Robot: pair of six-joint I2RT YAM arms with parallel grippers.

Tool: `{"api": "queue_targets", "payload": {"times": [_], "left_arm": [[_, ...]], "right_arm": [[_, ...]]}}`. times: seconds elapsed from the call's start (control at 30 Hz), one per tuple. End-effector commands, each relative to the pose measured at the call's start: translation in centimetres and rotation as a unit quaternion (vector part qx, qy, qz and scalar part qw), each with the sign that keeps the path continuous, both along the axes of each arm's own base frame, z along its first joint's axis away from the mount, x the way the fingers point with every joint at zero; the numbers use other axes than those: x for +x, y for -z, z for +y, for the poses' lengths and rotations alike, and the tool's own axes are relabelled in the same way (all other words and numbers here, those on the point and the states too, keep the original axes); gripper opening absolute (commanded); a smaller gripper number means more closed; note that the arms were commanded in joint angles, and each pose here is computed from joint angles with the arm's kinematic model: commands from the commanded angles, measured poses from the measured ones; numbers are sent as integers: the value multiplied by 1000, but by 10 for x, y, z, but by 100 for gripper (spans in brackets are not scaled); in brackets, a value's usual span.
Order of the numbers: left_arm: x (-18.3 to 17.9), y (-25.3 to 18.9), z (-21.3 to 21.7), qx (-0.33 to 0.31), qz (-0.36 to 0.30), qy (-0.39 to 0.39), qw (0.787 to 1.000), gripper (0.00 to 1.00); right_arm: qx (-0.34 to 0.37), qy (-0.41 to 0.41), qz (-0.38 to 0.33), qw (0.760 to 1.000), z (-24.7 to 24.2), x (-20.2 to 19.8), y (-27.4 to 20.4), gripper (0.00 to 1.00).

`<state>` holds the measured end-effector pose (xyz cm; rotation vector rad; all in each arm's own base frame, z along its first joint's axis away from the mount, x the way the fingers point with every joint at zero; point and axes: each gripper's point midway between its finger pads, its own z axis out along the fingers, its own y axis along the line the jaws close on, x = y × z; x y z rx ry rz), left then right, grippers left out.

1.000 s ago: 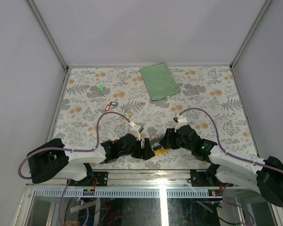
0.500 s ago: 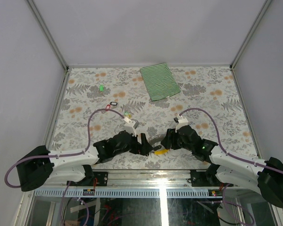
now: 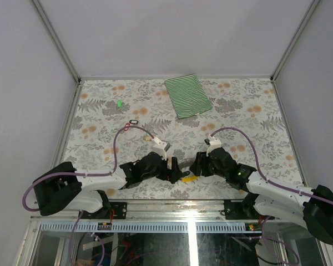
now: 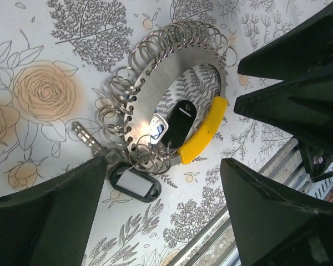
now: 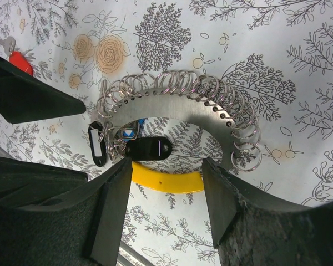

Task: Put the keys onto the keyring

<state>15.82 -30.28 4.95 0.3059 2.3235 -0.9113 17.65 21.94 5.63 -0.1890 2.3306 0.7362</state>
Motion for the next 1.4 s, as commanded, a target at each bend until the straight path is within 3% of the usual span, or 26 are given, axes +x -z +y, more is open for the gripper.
{"api": "queue_targets", "payload": {"times": [0.0,0.6,1.03,1.37], "left_arm": [[17,-26,-22,-37,-44,9,998,86],[8,-10,-29,-26,-16,33,999,85],[-37,-3,-30,-30,19,51,998,85],[-14,-48,-26,-29,-47,22,998,87]], "right_arm": [[18,6,-23,1000,7,12,-20,60],[19,3,-22,1000,7,10,-19,60],[17,10,-28,999,1,9,-18,60],[11,6,-32,999,-1,8,-19,60]]}}
